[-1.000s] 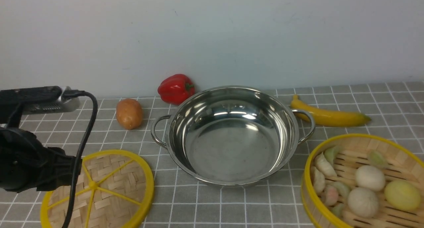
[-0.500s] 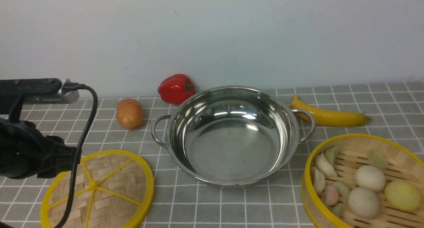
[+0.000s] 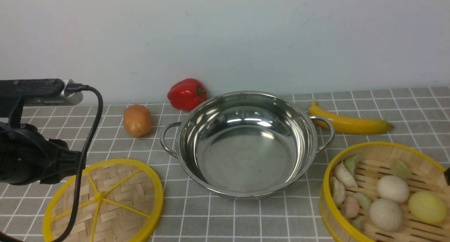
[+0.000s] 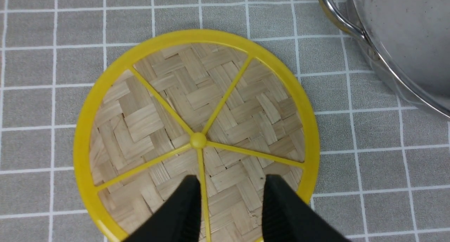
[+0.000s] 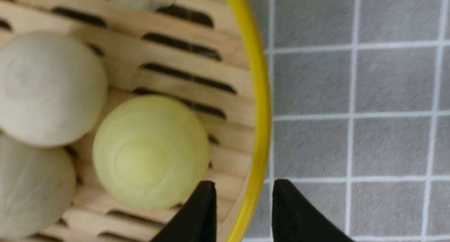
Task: Place the steamer in the pot on the grey tablecloth, and put the lid on the steamer.
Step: 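Reach for and grasp the rim of the bamboo steamer holding the buns with the right gripper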
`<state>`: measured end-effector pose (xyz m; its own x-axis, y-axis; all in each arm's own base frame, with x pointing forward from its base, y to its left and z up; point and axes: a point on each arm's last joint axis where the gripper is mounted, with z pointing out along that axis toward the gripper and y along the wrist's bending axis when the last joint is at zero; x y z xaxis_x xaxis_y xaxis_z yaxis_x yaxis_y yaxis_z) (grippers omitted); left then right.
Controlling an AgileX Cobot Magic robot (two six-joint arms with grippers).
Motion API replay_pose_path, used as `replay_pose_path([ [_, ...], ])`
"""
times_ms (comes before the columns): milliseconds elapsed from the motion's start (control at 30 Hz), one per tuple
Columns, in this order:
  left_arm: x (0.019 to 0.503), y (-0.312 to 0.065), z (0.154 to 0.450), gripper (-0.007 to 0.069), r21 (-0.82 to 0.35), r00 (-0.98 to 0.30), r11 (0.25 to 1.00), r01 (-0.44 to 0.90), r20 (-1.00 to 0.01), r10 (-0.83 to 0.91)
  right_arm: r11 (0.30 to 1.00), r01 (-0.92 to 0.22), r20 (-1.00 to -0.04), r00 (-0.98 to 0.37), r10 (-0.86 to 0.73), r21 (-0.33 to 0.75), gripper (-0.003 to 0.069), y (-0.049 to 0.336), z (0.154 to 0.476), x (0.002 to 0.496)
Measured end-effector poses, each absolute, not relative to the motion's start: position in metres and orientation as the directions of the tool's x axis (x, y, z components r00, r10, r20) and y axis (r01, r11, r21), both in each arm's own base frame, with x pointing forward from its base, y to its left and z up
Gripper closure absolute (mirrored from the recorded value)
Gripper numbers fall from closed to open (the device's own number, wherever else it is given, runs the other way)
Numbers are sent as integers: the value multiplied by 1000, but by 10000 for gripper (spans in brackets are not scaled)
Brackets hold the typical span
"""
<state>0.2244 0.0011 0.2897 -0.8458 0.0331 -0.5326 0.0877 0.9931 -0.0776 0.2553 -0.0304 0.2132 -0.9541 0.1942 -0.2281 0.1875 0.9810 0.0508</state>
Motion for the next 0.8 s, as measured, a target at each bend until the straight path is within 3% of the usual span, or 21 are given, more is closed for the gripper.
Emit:
replay_pose_path([
  [500, 224, 0, 289, 382, -89, -846, 992, 85, -532, 25, 982, 190, -310, -932, 187, 22, 416, -36, 193, 276],
  [800, 225, 0, 289, 382, -96, -847, 992, 84, -532, 20, 980, 200, -244, -949, 199, 20, 437, -37, 170, 282],
])
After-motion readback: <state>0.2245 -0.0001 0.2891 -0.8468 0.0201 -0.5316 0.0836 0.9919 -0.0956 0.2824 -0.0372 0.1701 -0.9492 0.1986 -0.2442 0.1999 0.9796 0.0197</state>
